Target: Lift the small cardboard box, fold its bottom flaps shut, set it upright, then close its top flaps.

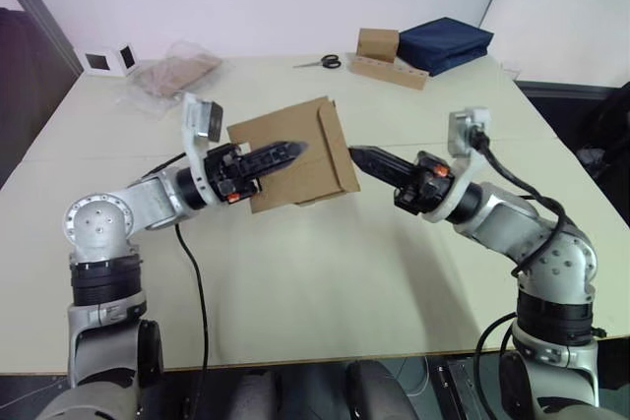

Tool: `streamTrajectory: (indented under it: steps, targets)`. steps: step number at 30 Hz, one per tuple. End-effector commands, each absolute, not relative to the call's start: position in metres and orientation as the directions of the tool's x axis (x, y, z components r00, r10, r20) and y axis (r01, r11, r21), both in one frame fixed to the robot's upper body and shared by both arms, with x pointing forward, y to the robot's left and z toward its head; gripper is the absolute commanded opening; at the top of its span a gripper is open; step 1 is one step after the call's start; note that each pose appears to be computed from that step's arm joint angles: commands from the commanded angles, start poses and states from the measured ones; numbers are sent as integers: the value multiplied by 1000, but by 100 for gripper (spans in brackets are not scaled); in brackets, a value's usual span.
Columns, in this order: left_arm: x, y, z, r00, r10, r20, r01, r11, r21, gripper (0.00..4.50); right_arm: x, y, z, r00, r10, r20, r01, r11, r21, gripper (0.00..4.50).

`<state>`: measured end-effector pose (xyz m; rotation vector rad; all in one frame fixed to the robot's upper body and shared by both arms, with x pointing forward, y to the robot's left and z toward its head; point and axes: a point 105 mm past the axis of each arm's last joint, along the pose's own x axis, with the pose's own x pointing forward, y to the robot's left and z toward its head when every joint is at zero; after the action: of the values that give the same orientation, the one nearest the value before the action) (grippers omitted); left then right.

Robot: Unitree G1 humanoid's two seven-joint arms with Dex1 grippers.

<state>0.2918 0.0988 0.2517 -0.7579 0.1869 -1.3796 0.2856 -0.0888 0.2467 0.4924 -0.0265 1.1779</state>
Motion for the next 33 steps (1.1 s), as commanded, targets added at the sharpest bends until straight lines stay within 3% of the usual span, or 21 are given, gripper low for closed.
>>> streamTrajectory:
  steps: [1, 2, 7, 17, 30, 33]
  targets:
    - [287, 101, 259, 204, -925, 321, 837, -5, -547, 0, 282, -92, 259, 381, 873, 306, -904, 282, 322, 51]
    - [287, 101, 259, 205, -925, 321, 837, -4, -547, 0, 283, -94, 259, 387, 869, 309, -902, 287, 323, 70]
    - [288, 101, 259, 208, -924, 321, 838, -1, -546, 0, 287, -98, 256, 407, 861, 304, -885, 290, 363, 267]
    - [289, 103, 259, 213, -924, 317, 839, 6, -544, 0, 281, -95, 251, 383, 850, 362, -857, 180, 483, 267]
    - [288, 103, 256, 213, -924, 317, 840, 9, -542, 0, 287, -100, 254, 414, 830, 373, -848, 202, 491, 267]
    - [288, 103, 256, 213, -924, 317, 841, 8, -541, 0, 288, -101, 255, 415, 828, 376, -847, 202, 491, 187]
